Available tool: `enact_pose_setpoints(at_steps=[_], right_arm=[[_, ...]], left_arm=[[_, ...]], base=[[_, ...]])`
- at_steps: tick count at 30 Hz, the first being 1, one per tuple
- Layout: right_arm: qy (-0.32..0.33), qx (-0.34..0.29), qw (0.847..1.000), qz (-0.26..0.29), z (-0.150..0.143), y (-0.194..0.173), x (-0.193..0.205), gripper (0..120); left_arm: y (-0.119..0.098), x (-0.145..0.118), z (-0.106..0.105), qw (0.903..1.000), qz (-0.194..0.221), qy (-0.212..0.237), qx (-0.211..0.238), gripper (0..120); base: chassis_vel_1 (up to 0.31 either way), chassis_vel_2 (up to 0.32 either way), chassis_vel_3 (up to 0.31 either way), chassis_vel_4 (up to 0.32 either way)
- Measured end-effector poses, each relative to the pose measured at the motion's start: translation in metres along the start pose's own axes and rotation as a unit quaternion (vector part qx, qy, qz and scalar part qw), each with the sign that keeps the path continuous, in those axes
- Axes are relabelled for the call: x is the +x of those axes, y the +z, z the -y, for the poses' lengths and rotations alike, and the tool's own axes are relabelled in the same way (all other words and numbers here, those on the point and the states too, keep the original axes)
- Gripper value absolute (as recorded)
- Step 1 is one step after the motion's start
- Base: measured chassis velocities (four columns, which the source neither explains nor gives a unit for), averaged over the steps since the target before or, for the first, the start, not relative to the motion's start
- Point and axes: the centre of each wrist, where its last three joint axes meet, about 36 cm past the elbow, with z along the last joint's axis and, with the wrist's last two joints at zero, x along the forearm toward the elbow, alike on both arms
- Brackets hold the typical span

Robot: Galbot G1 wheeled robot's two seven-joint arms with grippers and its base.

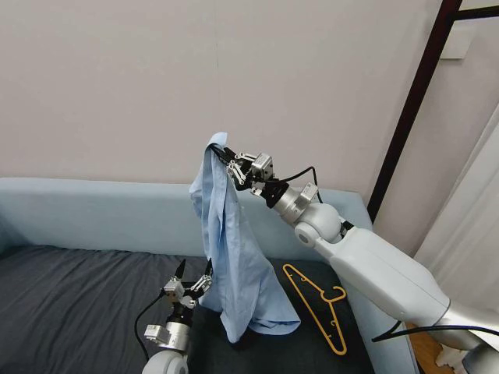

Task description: Pick up the clothes from the sofa and hang them on the clothes hanger.

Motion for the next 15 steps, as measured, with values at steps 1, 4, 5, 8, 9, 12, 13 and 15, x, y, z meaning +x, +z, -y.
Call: enact_pose_setpoints(at_steps=[1, 4, 5, 8, 9, 12, 13, 15], right_arm=[[0.0, 0.001, 1.0, -0.001, 0.001, 0.0, 0.001, 0], [0.0, 0.002, 1.0, -0.002, 0.001, -0.001, 0.004, 0], [0.0, 0.001, 1.0, -0.003, 0.0, -0.001, 0.005, 0], [0.0, 0.0, 1.0, -0.003, -0.001, 0.0, 0.005, 0], [0.0, -0.001, 1.0, -0.003, -0.001, 0.0, 0.006, 0], [0.002, 0.0, 1.0, -0.004, -0.001, 0.001, 0.007, 0], [0.002, 0.0, 1.0, -0.004, -0.001, 0.001, 0.007, 0], [0.005, 0.001, 1.0, -0.003, -0.001, -0.002, 0.009, 0]], left_arm=[[0.0, -0.002, 0.002, 1.0, 0.002, 0.003, 0.003, 100], [0.002, -0.006, 0.006, 0.9999, 0.007, 0.012, 0.01, 100], [0.004, -0.008, 0.007, 0.9998, 0.01, 0.015, 0.011, 100], [0.005, -0.009, 0.008, 0.9997, 0.012, 0.013, 0.014, 95], [0.005, -0.008, 0.008, 0.9997, 0.013, 0.012, 0.016, 90], [0.008, -0.004, 0.009, 0.9996, 0.01, 0.015, 0.02, 82], [0.008, -0.004, 0.009, 0.9996, 0.01, 0.015, 0.02, 82], [0.01, -0.001, 0.01, 0.9995, 0.007, 0.017, 0.026, 68]], base=[[0.0, 0.0, 0.0, 0.0], [0.0, 0.0, 0.0, 0.0], [0.0, 0.0, 0.0, 0.0], [0.0, 0.0, 0.0, 0.0], [0.0, 0.0, 0.0, 0.0], [0.0, 0.0, 0.0, 0.0], [0.0, 0.0, 0.0, 0.0], [0.0, 0.0, 0.0, 0.0]])
